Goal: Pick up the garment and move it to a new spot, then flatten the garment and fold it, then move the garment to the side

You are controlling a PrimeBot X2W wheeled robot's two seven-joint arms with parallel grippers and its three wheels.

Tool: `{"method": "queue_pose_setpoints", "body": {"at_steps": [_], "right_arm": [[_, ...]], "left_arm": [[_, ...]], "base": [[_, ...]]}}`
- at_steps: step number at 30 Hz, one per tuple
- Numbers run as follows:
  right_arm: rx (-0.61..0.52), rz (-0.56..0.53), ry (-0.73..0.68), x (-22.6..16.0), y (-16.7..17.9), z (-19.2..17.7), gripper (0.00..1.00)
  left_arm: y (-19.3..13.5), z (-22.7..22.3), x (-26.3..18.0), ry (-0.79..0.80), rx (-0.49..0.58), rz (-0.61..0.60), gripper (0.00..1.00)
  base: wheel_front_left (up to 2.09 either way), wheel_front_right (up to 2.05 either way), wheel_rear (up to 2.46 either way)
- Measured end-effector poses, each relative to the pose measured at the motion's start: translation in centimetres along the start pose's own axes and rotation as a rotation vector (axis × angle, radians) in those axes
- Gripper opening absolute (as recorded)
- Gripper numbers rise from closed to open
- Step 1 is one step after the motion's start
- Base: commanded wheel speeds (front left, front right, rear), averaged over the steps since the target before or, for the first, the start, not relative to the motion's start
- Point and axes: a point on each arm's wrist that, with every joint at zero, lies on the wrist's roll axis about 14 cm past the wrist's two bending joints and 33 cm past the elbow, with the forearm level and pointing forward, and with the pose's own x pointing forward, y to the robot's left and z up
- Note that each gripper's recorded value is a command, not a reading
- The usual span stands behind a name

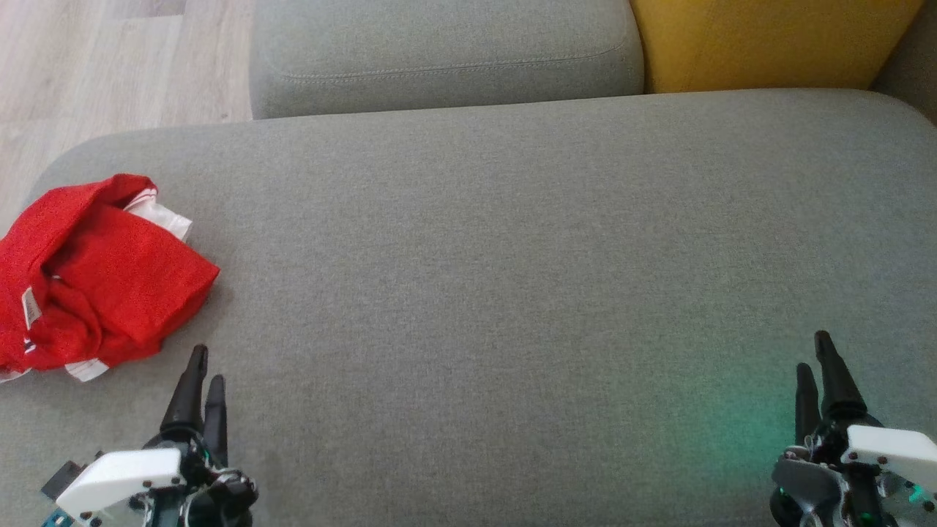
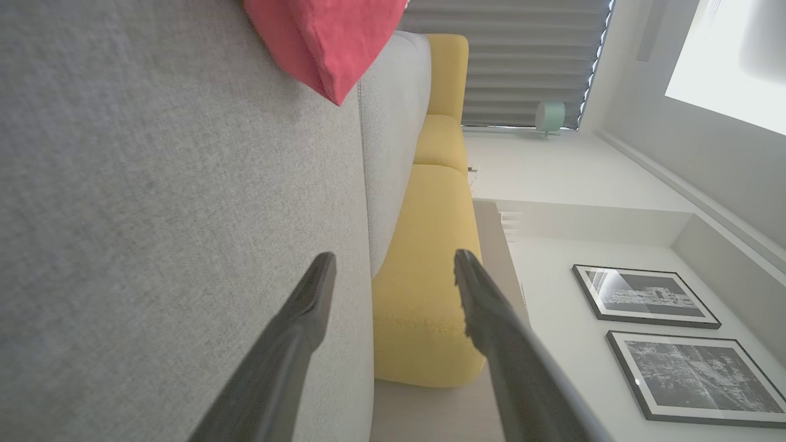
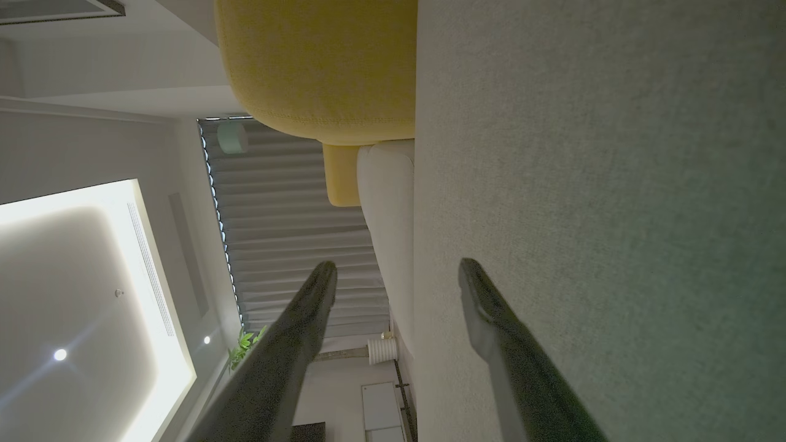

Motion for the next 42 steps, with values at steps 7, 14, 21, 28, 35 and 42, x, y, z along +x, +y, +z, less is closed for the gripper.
{"method": "queue_pose_setpoints", "body": {"at_steps": [7,14,21,28,35,42], "right_arm": [[-0.011,0.011,0.005,0.1,0.4,-0.4,1.0],[-0.086,0.028,0.002,0.2,1.0,-0.6,1.0],[-0.214,0.054,0.002,0.4,2.0,-0.6,1.0],[-0.319,0.079,0.011,0.5,2.8,-0.9,1.0],[-0.438,0.114,0.013,0.5,4.0,-1.3,1.0],[-0.558,0.146,0.02,0.4,4.9,-1.9,1.0]], "left_arm": [[-0.2,-0.5,0.1,0.005,0.009,-0.007,1.0],[-1.3,-0.5,0.3,-0.004,0.093,-0.037,1.0],[-3.2,-0.4,0.6,-0.019,0.199,-0.091,1.0],[-4.3,-1.1,0.6,-0.011,0.296,-0.125,1.0],[-5.1,-1.5,0.5,-0.012,0.42,-0.153,1.0],[-5.9,-2.2,0.4,-0.013,0.543,-0.177,1.0]], "base": [[0.0,0.0,0.0],[0.0,0.0,0.0],[0.0,0.0,0.0],[0.0,0.0,0.0],[0.0,0.0,0.0],[0.0,0.0,0.0]]}}
